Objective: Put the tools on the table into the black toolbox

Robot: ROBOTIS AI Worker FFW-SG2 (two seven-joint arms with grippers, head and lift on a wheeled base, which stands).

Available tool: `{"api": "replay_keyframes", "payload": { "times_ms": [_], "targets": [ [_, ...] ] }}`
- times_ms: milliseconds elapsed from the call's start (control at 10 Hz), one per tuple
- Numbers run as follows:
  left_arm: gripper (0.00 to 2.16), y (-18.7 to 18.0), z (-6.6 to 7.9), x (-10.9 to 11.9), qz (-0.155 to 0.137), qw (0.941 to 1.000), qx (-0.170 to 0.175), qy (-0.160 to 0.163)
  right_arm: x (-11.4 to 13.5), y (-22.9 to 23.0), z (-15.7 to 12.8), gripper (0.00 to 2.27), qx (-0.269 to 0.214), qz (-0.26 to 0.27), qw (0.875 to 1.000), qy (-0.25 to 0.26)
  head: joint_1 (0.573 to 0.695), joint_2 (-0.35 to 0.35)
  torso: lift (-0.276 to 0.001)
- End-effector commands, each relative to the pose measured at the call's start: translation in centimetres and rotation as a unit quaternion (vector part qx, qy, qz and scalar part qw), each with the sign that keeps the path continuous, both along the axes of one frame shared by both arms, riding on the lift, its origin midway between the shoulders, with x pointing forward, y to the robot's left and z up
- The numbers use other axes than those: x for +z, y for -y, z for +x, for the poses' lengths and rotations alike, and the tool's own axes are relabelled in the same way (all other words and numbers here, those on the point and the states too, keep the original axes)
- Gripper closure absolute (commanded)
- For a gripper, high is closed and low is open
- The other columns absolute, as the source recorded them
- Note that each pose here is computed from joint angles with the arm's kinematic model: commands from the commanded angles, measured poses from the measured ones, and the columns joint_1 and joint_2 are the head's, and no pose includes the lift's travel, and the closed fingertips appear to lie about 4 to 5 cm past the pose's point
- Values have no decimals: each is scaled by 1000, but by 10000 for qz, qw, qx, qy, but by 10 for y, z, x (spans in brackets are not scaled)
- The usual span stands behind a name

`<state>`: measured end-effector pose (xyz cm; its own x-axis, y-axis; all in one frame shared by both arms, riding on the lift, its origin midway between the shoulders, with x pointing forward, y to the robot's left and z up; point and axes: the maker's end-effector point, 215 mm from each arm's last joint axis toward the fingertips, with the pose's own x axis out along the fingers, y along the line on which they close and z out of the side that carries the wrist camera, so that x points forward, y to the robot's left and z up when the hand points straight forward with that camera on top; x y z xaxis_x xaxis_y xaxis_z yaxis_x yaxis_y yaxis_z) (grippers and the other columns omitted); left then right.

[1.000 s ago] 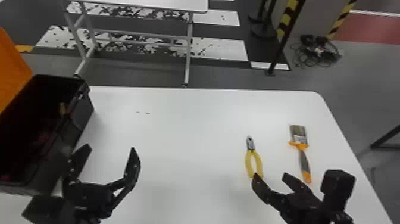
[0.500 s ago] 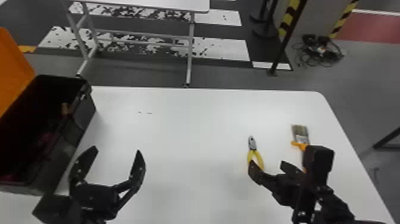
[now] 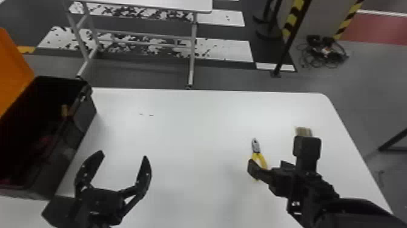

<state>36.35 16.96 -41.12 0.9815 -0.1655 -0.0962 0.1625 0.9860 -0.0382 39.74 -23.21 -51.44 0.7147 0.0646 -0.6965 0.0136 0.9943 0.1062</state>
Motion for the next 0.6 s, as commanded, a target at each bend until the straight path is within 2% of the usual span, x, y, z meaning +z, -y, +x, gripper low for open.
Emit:
{"api": "replay_keyframes", "payload": {
  "times_ms": [0, 500],
  "targets": [
    [22, 1, 0, -6, 35, 9999, -22, -108, -8, 2, 6, 174, -46, -24, 9999, -95, 695, -93, -75],
    [22, 4, 0, -13, 92, 9997, -79, -220, -29, 2, 12, 174, -53, -17, 9982, -603, 695, -105, -75]
  ]
}}
